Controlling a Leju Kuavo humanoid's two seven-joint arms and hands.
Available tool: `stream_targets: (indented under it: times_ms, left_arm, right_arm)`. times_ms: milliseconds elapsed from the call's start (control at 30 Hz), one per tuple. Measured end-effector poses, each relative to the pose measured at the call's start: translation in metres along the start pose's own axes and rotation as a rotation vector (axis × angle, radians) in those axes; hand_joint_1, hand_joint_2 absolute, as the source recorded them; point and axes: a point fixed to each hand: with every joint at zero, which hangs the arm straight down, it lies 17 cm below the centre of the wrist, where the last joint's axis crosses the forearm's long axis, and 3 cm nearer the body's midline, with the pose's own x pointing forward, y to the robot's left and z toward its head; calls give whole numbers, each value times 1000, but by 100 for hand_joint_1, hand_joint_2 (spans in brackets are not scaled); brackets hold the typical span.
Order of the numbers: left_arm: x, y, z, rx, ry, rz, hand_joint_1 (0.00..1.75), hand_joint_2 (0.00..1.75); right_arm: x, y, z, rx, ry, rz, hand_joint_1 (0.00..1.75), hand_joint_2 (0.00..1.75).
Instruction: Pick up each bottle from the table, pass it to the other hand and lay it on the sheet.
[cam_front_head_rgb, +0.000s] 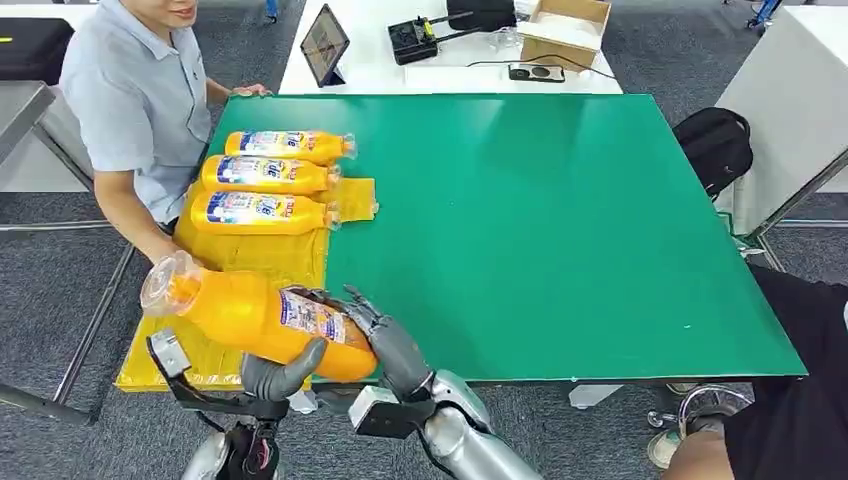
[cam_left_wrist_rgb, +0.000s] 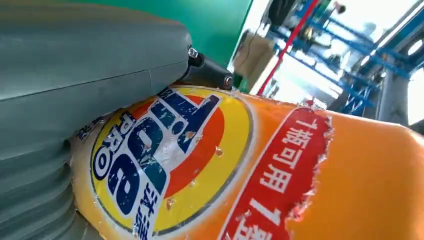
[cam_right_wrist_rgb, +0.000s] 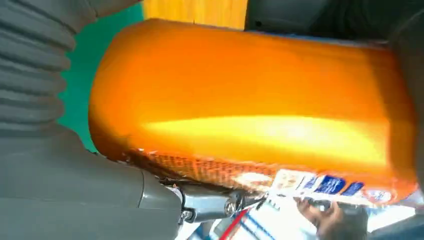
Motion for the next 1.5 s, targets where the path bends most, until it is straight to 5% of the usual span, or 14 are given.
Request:
stream_targets:
  times_ms: [333,500,667,700,1000,1400,1500]
  left_arm:
    - [-3,22,-33,39,17,-92,175,175]
    - [-6,56,-50,84,36,-426,175,175]
    - [12,112,-68,154,26,-1080,175,175]
    - [18,120,-71,161,21,-1178,175,175]
    - [11,183,-103,69,220,-1774,175,175]
    - [-27,252,-96,-67,658,-1982,175,175]
    - [-36,262,-85,-110,745,-2016,162,175]
  right_arm:
    - [37,-51,4,-223,-104,92,0,0]
    - [62,-81,7,-365,-172,187,0,0]
    - [91,-91,9,-398,-252,229,0,0]
    - [95,-95,9,-409,-261,229,0,175]
    - [105,-111,11,-479,-259,133,0,175]
    - [99,-97,14,-444,-225,31,0,175]
    - [99,-95,13,-433,-223,16,0,175]
